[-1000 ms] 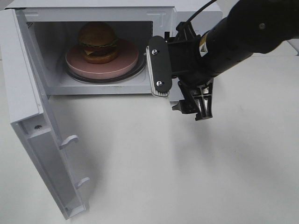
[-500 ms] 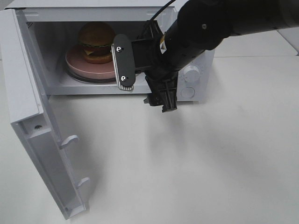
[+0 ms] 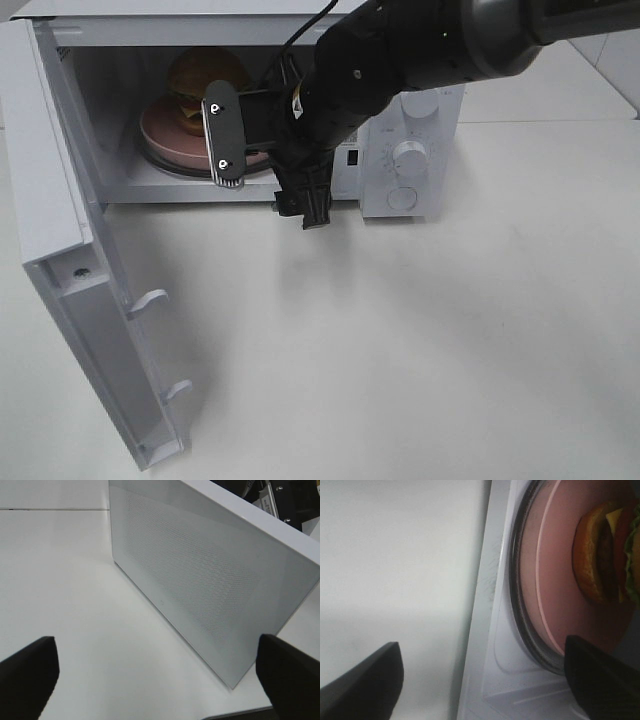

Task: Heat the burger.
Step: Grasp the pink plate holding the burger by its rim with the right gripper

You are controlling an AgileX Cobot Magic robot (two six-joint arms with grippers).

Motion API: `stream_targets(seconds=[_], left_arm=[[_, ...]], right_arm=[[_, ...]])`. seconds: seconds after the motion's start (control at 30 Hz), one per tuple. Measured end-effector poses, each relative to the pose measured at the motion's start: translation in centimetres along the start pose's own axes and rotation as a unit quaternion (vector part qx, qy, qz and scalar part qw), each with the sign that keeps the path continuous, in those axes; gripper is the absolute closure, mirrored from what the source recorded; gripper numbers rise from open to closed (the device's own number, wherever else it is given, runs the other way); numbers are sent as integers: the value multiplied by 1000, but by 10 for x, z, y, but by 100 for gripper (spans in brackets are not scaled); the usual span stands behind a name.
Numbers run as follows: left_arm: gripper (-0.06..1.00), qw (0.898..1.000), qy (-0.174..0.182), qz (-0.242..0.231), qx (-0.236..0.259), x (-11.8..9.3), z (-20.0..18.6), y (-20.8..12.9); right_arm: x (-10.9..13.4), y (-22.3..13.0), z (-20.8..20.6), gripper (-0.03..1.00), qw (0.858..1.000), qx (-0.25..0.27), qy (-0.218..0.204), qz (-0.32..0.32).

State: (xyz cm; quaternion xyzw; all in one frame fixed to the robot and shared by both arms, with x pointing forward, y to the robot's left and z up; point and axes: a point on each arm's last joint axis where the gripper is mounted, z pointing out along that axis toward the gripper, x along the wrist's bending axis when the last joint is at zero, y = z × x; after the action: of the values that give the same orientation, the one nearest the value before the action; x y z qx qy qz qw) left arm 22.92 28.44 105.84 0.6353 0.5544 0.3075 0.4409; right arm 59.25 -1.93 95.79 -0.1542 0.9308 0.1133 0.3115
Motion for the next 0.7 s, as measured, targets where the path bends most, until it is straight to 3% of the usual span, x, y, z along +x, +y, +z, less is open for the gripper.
stream_targets(seconds=[0.7], left_arm=[[-5,1000,0,0,0,0,0,0]], right_arm=[[-29,16,62,16,1000,-4,-22,11]])
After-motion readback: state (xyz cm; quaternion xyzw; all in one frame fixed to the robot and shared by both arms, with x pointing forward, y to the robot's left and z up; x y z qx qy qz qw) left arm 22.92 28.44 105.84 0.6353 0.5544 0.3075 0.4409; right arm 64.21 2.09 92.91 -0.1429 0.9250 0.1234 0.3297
